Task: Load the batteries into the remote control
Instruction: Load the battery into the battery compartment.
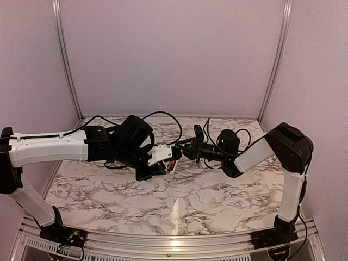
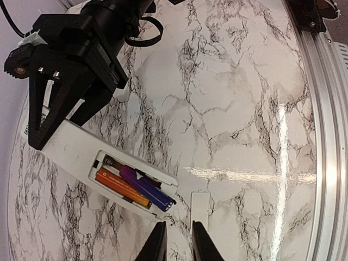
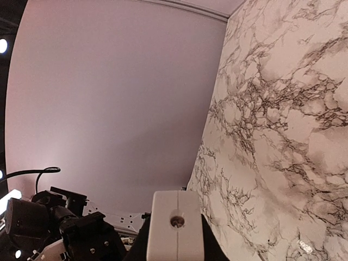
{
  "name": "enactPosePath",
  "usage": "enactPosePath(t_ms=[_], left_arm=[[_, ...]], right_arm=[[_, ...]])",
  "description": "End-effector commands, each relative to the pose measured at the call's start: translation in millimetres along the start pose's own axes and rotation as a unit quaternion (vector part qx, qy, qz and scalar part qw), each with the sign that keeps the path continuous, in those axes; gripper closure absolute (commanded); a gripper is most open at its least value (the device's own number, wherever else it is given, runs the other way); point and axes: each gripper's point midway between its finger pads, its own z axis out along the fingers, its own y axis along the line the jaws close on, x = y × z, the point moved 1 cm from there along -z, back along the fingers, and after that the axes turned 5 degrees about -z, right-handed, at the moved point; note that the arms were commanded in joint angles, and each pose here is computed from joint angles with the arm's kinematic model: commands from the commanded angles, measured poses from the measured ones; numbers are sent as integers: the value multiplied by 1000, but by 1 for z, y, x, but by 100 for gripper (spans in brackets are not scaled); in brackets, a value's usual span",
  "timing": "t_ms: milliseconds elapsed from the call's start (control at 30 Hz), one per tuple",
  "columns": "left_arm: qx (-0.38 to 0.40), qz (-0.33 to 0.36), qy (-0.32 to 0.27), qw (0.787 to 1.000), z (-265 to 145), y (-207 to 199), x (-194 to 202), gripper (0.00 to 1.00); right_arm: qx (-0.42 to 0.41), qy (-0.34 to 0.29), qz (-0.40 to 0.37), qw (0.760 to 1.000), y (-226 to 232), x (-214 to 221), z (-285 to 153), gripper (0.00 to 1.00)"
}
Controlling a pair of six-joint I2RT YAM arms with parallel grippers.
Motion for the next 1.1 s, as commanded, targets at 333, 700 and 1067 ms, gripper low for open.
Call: enactPosePath(t_ms=[333, 700, 1067], left_arm=[[-22, 43, 14, 999, 24, 8, -3, 89], [-36, 32, 17, 999, 33, 14, -8, 92], [-63, 29, 40, 997, 32, 22, 1, 82]], right_arm=[[-31, 4, -20, 999, 24, 1, 4, 100], [-31, 4, -22, 999, 25, 2, 3, 100], [-28, 7, -20, 999, 24, 5, 1, 100]])
